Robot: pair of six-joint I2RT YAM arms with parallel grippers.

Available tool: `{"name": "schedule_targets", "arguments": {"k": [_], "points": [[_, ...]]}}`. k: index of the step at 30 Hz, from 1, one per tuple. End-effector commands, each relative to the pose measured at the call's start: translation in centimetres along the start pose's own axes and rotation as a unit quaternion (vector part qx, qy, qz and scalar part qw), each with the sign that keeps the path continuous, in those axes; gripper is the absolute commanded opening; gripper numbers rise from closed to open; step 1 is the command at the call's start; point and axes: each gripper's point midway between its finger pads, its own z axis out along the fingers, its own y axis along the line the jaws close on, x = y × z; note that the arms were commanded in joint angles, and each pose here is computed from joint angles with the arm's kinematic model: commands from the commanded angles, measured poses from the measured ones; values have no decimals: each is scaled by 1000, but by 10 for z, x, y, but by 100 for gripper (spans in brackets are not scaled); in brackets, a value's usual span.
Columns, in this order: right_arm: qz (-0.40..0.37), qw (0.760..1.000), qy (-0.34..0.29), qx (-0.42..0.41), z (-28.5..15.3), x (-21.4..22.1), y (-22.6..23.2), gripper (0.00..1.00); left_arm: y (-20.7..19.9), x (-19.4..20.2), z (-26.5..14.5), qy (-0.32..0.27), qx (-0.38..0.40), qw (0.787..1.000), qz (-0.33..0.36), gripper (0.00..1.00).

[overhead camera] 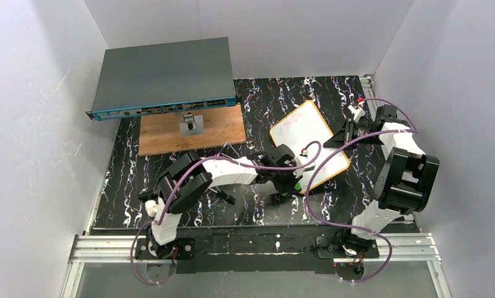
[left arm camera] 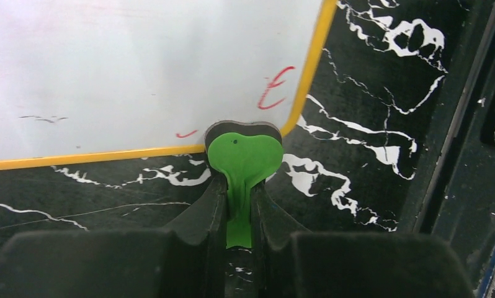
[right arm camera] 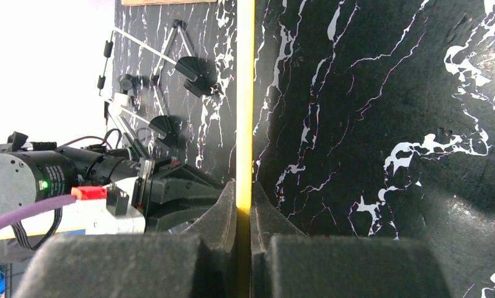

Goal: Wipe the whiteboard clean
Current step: Erase the whiteboard at the center of the board.

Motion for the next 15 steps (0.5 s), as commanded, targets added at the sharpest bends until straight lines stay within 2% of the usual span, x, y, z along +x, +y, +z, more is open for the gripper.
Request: {"name": "schedule_targets", "arguments": {"k": [1,5,8,15], "points": [[6,998,-14,-67,-3,-5,33,1,-6,9,2,27,0,1000,8,0],[4,998,-14,-66,-3,-5,33,1,43,23,-3,42,-63,995,-64,0],[4,998,-14,-66,-3,-5,33,1,68,22,-12,38,-89,992,-84,0],[3,998,-15,-65,-3,-5,33,1,63,7,-10,33,-60,994,-80,0]]}}
